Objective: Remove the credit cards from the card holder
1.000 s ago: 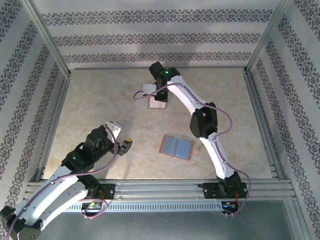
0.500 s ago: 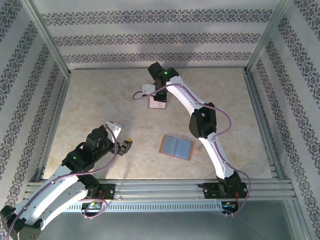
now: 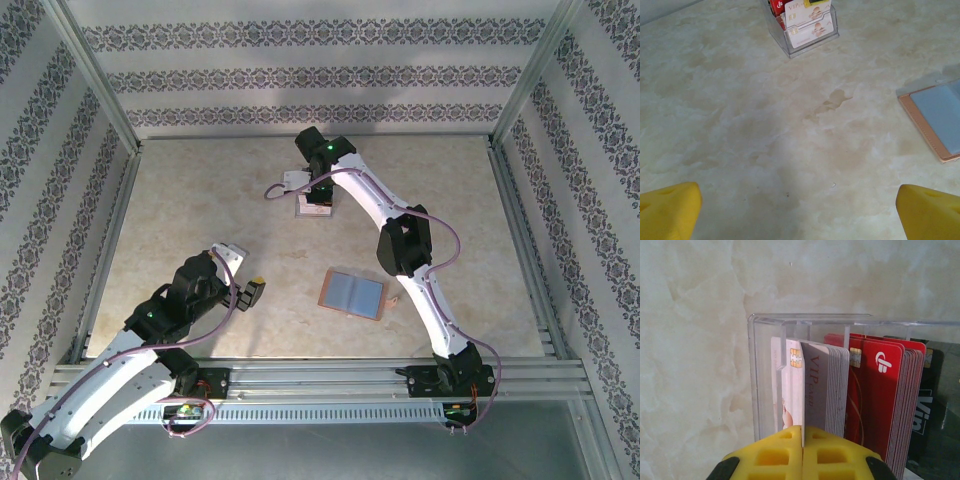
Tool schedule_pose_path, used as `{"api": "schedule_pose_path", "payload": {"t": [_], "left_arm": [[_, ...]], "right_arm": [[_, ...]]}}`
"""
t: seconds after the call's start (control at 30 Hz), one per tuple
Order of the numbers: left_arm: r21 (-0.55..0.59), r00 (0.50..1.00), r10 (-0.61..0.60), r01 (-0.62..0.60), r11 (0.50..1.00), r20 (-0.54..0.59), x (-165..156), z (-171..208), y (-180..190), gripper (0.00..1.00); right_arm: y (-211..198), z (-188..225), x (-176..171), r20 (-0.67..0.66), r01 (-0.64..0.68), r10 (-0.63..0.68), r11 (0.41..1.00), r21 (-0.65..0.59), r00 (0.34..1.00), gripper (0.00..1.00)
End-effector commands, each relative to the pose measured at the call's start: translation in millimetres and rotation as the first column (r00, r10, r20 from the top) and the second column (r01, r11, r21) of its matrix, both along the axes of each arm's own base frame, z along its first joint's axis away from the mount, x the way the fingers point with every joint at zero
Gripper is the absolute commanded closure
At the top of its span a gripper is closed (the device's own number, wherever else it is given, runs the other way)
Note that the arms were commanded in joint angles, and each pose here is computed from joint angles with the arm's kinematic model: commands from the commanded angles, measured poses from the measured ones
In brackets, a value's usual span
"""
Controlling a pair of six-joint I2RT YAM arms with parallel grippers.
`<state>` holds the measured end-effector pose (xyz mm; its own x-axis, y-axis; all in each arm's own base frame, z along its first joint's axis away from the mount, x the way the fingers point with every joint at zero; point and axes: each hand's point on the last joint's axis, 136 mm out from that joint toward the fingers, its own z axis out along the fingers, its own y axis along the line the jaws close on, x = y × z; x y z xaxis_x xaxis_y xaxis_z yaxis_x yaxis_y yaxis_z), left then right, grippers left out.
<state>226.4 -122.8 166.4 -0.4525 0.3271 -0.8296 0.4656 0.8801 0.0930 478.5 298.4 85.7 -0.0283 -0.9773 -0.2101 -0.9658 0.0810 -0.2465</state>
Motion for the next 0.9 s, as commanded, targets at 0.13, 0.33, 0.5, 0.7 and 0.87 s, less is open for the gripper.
{"api": "schedule_pose_path", "payload": {"t": [0.13, 0.33, 0.5, 0.7, 0.87], "left_arm": [[0.024, 1.0, 0.016, -0.016, 1.0, 0.007, 2.7, 2.1, 4.7, 0.0], [0.013, 1.0, 0.014, -0.015, 1.0, 0.018, 5.1, 6.5, 2.4, 0.0], [0.001, 0.999, 0.01, -0.01, 1.0, 0.034, 8.2, 15.0, -0.7, 0.0], [-0.037, 0.998, 0.024, -0.022, 0.999, 0.054, 14.1, 26.5, -4.4, 0.0], [-0.068, 0.995, 0.075, -0.07, 0.995, 0.072, 21.6, 34.7, -1.9, 0.0]], "right_arm": [[-0.6, -1.8, 8.0, 0.031, 0.024, -0.024, 1.0, -0.016, 0.999, 0.83], [-2.4, 7.0, 8.6, 0.044, 0.034, -0.033, 0.999, -0.013, 0.998, 0.8], [-2.2, 29.0, 2.5, 0.061, 0.043, -0.043, 0.999, 0.007, 0.997, 0.78], [-7.4, 68.1, -14.2, 0.081, 0.077, -0.08, 0.996, 0.044, 0.994, 0.73], [-21.2, 107.3, -37.0, 0.084, 0.16, -0.169, 0.982, 0.102, 0.982, 0.66]]}}
